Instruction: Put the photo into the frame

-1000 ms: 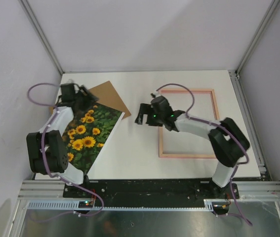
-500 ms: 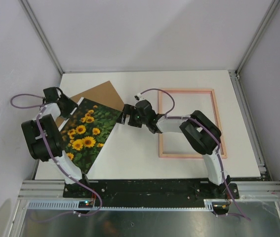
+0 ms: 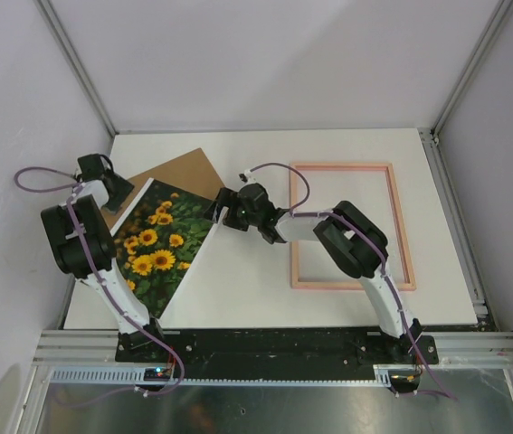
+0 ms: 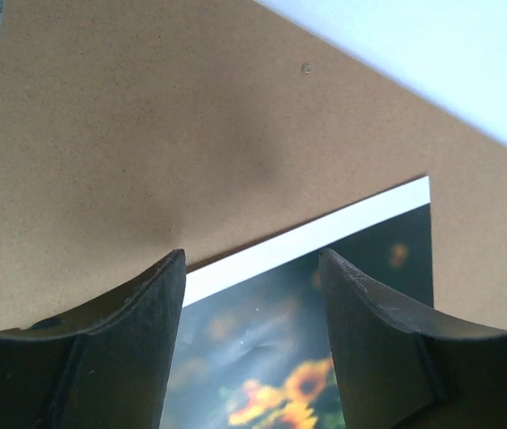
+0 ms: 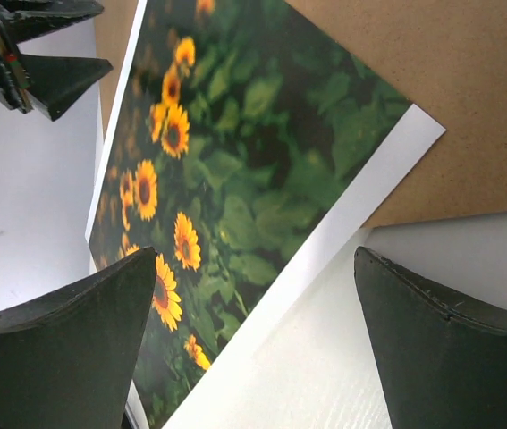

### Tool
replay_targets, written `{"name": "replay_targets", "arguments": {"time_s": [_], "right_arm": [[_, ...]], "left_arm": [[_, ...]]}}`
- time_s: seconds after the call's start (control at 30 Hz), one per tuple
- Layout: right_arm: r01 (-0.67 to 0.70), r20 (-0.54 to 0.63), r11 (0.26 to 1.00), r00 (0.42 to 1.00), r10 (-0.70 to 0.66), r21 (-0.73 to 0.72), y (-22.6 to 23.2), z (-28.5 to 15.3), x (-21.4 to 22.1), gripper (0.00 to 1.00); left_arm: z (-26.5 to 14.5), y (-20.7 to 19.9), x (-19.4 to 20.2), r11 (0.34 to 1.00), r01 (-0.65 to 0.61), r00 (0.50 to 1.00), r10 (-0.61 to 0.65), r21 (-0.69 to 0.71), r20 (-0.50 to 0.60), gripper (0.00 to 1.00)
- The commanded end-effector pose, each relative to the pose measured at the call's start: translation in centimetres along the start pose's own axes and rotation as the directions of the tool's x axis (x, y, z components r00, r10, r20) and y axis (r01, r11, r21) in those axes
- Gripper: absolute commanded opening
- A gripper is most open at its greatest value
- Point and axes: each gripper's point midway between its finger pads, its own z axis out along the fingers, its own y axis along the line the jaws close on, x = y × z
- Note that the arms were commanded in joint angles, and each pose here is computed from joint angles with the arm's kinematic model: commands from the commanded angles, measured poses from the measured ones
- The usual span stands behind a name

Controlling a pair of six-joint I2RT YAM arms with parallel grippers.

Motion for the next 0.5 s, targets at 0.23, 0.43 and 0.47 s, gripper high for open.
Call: {"name": "replay_targets", "arguments": {"time_s": [0.23,0.43,0.47], "right_arm": [[-0.034,-0.038,0.999,0.999,0.035,0.008,-1.2,1.9,2.5,0.97],[-0.077,-0.055,0.996,0.996,0.075,-0.038,-0.3,2.4,2.7,0.97],[-0.083,-0.054,0.995,0.995,0.081,-0.054,0.1,2.3,2.5,0.97]], "left_arm": [[2.3,0.1,0.4,1.000,-0.004,0.999,0.004,-0.001,-0.031,0.64],[2.9,0.4,2.2,1.000,-0.009,0.997,0.009,0.002,-0.080,0.63],[3.0,0.5,2.4,1.000,-0.009,0.996,0.009,0.002,-0.087,0.63]]}}
